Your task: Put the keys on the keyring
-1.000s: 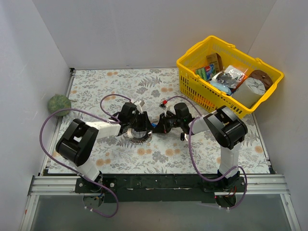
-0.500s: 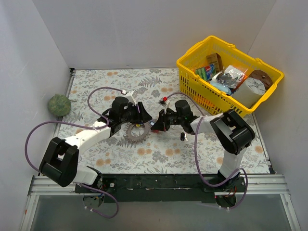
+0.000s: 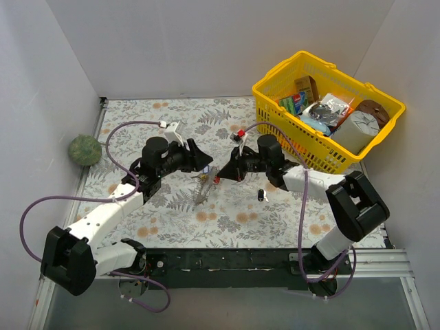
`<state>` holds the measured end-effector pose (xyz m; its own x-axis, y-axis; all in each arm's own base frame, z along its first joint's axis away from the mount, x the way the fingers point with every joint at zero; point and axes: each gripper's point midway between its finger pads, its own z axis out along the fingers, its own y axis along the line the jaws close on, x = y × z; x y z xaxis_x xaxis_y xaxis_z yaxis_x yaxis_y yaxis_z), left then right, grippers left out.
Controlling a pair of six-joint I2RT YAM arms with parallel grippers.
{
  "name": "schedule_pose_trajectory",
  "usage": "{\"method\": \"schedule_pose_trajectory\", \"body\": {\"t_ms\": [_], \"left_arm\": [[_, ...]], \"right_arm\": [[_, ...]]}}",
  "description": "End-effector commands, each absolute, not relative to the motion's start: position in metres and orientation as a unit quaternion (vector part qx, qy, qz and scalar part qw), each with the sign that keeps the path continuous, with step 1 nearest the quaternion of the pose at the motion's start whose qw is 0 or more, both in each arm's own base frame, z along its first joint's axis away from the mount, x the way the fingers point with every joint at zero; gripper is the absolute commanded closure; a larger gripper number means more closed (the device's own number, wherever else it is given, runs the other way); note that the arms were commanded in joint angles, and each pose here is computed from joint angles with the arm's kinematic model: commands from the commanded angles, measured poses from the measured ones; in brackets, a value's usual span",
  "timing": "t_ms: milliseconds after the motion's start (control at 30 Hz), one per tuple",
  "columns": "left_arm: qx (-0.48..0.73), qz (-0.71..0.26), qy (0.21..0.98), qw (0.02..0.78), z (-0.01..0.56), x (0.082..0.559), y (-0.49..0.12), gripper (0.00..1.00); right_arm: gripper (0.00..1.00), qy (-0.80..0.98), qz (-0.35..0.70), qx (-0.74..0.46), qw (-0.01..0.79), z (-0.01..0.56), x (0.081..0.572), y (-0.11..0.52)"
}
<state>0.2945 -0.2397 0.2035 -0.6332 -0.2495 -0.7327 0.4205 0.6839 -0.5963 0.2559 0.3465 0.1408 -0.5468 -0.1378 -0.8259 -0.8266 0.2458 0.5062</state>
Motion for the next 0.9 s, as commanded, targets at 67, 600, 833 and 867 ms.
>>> {"method": "schedule_pose_trajectory", "body": {"t_ms": [67,600,833,867], "left_arm": [[0.125,-0.43,0.738,0.504,0.265,0.282,-0.242,0.49],[0.274,-0.538,0.621,0.501,0.315,0.222,-0.265,0.57],[0.316,-0.59,0.594,0.446,0.317,0.204,-0.272,0.63],[0.32,-0.594,0.592,0.442,0.317,0.203,-0.273,0.65]], "right_arm": [[0.99,0.658,0.514,-0.371,0.407,0.215,0.257,0.346],[0.99,0.482,0.595,-0.442,0.468,0.312,0.197,0.315],[0.99,0.461,0.598,-0.46,0.468,0.32,0.185,0.307],[0.99,0.459,0.599,-0.461,0.467,0.321,0.184,0.307]]}}
